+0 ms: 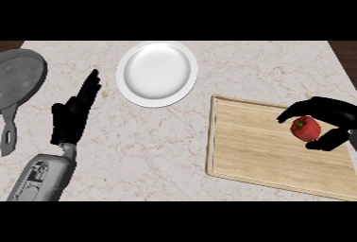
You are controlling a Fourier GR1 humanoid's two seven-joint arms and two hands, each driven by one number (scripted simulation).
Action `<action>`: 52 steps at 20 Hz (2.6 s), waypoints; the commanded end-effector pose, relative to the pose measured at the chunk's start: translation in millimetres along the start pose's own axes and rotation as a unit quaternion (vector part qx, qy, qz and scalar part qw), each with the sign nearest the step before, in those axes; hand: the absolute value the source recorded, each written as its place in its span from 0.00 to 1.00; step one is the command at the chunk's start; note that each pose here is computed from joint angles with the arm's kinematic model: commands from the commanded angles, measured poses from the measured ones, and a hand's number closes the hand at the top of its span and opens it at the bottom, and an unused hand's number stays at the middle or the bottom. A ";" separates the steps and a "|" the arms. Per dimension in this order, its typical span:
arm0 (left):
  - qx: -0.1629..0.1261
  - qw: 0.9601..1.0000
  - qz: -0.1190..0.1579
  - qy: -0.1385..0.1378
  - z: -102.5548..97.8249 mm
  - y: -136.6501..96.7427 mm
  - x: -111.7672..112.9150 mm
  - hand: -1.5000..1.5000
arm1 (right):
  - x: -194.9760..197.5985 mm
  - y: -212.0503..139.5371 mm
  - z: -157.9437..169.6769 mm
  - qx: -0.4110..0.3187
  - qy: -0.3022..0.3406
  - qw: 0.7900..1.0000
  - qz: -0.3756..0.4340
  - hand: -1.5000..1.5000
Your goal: Pick the bell pepper from the tray and place it in the plate
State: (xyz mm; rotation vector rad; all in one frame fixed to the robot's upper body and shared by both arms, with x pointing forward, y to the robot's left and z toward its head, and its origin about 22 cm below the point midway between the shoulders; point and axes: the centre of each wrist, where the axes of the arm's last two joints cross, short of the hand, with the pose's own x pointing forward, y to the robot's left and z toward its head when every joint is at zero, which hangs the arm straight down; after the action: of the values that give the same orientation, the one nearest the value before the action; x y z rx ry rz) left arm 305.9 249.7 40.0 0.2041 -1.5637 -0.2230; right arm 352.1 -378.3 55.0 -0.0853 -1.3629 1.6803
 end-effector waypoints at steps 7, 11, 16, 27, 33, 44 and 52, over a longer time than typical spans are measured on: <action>0.011 1.000 0.001 0.006 0.6 0.6 4.3 0.50 | -1.4 -3.8 -13.5 -0.031 -0.051 0.998 -0.018 1.00; 0.011 1.000 -0.004 0.003 6.5 8.0 -2.7 0.50 | -5.5 25.4 -34.7 -0.092 0.185 0.978 -0.040 1.00; 0.009 1.000 -0.009 0.009 4.3 10.1 -4.2 0.50 | 1.5 3.9 -56.4 -0.191 0.382 0.903 -0.058 1.00; 0.019 1.000 -0.012 0.011 7.5 17.6 -8.6 0.50 | 136.6 -69.1 -127.2 -0.467 0.268 0.842 0.025 1.00; 0.003 1.000 0.002 0.003 4.2 9.2 0.8 0.50 | 207.7 -79.7 -152.2 -0.474 0.187 0.860 0.027 1.00; -0.010 1.000 -0.005 -0.011 0.2 -18.1 -6.2 0.50 | 244.3 -91.0 -240.9 -0.420 0.176 0.889 -0.052 1.00; -0.022 1.000 -0.003 -0.013 -12.1 -13.9 -0.3 0.50 | 236.1 -89.3 -269.2 -0.379 0.226 0.897 0.005 1.00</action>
State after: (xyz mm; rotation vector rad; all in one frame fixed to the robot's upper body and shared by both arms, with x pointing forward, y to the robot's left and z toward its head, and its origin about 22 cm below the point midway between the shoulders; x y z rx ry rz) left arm 314.5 240.9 40.4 0.1819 -1.5804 -0.2588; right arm 419.5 -32.5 139.7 -0.8082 -1.6201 0.8716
